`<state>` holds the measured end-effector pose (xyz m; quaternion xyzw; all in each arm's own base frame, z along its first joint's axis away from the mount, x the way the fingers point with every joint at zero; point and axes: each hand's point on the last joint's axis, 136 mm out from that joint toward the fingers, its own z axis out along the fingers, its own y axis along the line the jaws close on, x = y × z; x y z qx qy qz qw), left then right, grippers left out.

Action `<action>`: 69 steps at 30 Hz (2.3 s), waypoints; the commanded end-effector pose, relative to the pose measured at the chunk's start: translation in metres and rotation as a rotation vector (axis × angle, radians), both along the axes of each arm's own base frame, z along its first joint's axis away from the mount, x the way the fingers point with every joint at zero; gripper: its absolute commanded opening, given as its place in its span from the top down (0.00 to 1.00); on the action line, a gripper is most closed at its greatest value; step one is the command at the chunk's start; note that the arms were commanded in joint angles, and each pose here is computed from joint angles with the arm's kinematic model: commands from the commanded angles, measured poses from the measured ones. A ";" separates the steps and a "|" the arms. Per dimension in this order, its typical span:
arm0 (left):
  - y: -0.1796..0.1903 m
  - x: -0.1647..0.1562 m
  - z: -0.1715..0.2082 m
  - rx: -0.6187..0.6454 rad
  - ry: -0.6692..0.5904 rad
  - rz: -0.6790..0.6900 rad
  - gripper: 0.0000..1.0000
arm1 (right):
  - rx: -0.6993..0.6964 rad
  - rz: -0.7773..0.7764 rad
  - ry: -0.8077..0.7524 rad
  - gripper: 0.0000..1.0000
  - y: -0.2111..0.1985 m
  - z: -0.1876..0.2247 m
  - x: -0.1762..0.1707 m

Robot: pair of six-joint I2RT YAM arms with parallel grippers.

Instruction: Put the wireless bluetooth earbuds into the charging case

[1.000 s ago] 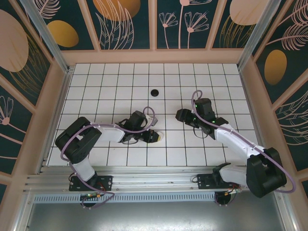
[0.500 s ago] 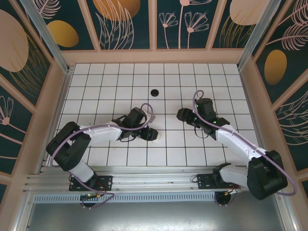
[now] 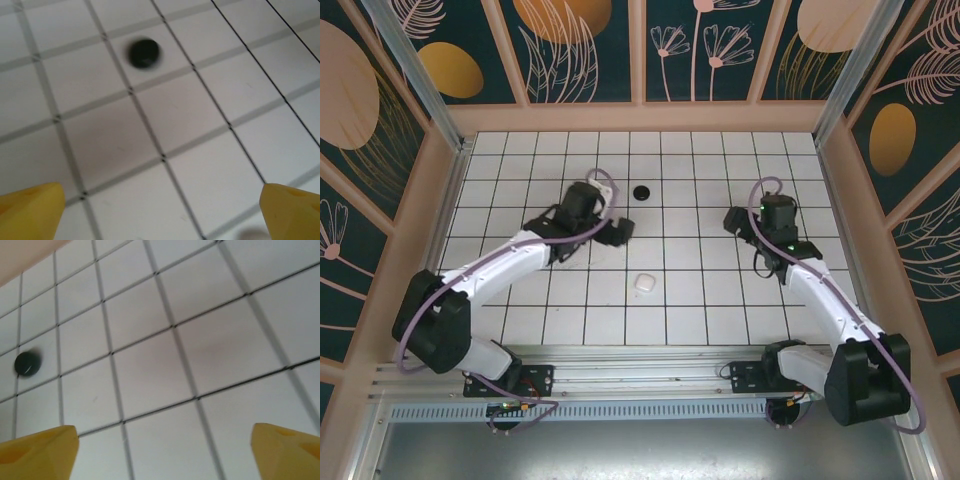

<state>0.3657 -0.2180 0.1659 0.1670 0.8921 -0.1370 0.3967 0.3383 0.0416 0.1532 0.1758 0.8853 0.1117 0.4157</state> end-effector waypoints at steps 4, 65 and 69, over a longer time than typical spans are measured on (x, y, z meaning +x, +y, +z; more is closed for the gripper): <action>0.099 0.051 0.057 0.019 -0.249 0.209 0.01 | -0.166 -0.194 -0.161 0.01 -0.070 0.007 0.014; 0.235 0.012 -0.031 -0.059 -0.616 0.555 0.02 | -0.312 -0.004 -0.482 0.01 -0.062 -0.029 0.050; 0.235 0.012 -0.031 -0.059 -0.614 0.556 0.01 | -0.313 -0.002 -0.479 0.01 -0.061 -0.030 0.050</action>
